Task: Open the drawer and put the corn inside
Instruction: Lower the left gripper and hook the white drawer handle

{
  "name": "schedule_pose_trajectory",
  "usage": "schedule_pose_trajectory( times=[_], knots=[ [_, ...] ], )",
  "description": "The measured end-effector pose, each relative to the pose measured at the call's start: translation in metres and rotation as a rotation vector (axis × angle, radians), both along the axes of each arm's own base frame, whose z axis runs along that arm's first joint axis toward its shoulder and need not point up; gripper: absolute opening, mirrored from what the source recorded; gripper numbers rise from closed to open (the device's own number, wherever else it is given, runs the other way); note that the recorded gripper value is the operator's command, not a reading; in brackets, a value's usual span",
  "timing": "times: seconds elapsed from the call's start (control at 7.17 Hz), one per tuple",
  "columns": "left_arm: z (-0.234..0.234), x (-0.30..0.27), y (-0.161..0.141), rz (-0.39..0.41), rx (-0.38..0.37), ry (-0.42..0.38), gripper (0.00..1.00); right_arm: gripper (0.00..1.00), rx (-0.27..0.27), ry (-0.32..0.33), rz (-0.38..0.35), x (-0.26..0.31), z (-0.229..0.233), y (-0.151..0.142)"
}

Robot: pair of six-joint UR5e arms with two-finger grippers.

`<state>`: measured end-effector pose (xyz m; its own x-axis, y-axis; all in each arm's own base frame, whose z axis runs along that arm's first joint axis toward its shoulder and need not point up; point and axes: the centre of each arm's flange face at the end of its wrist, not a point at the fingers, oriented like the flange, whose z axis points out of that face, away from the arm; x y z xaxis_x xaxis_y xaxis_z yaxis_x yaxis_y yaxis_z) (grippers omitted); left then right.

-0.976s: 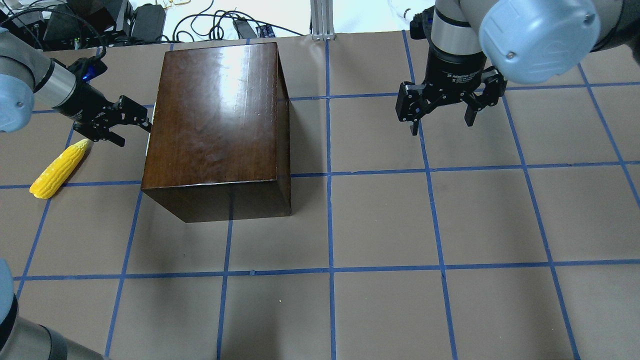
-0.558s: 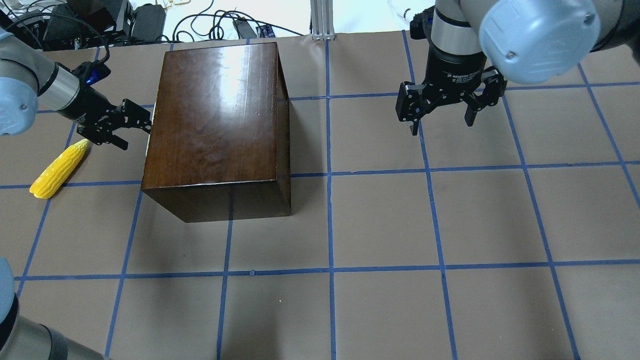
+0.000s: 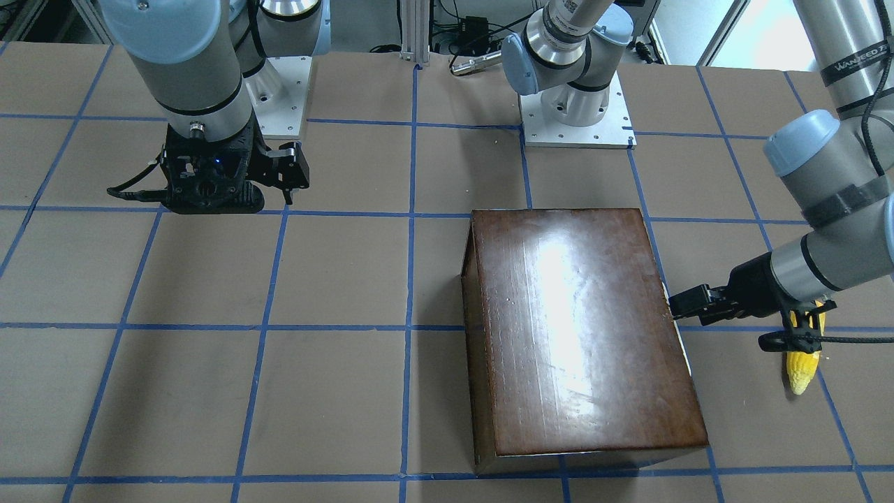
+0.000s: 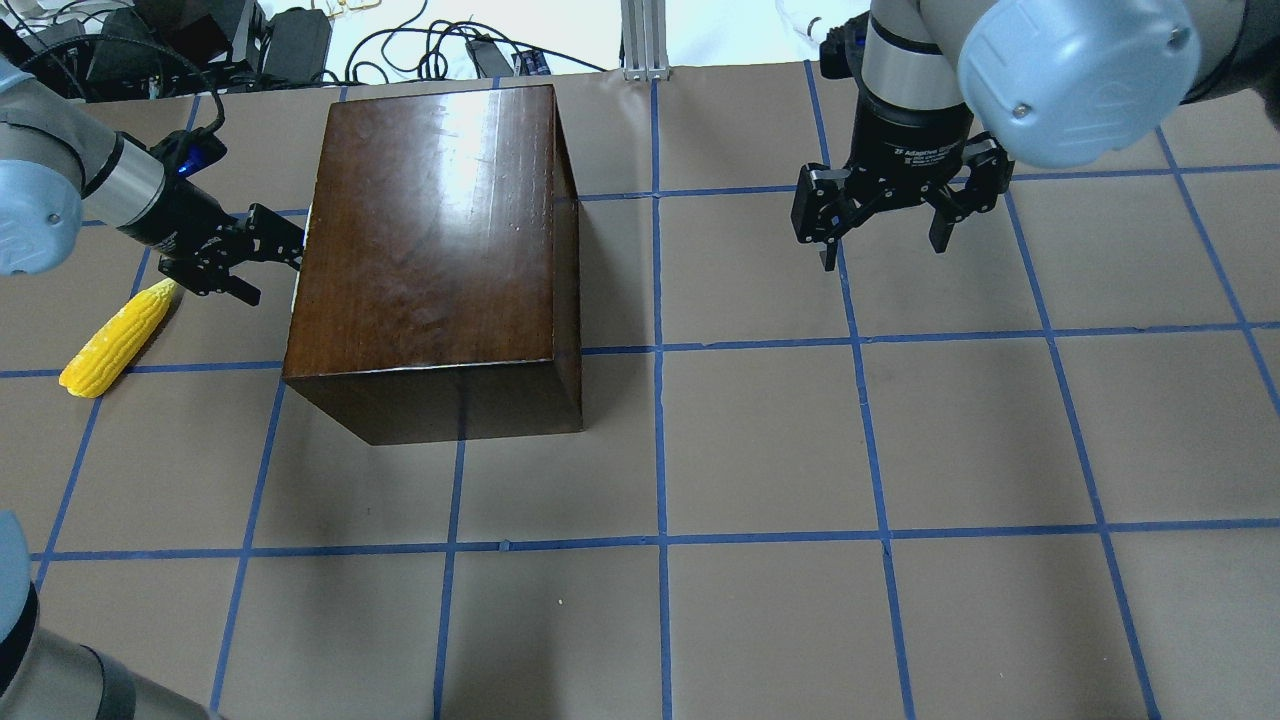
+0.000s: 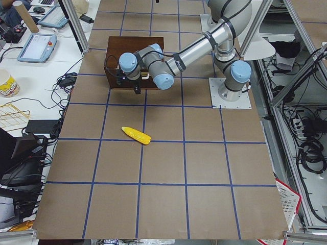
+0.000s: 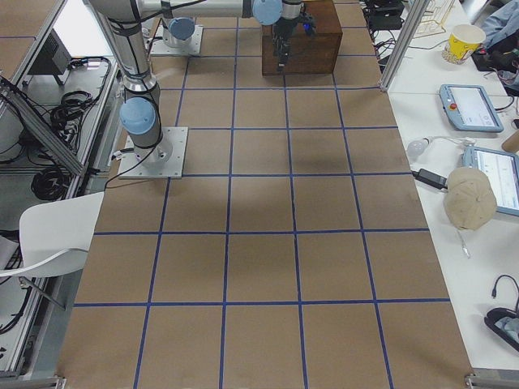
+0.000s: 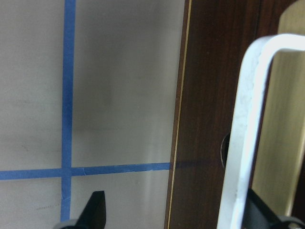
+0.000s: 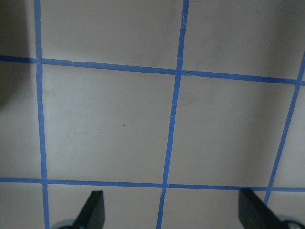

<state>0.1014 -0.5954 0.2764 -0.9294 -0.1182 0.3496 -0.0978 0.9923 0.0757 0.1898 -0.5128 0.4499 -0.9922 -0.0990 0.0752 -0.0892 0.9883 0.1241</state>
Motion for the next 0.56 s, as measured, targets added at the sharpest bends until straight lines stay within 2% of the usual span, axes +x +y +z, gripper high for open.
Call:
schedule_pose_trajectory(
  times=[0.56],
  knots=[
    [-0.0029, 0.0055, -0.0039, -0.009, -0.006, -0.014, 1.00, 1.00, 0.000, 0.000, 0.000, 0.0000, 0.0000, 0.0000]
  ],
)
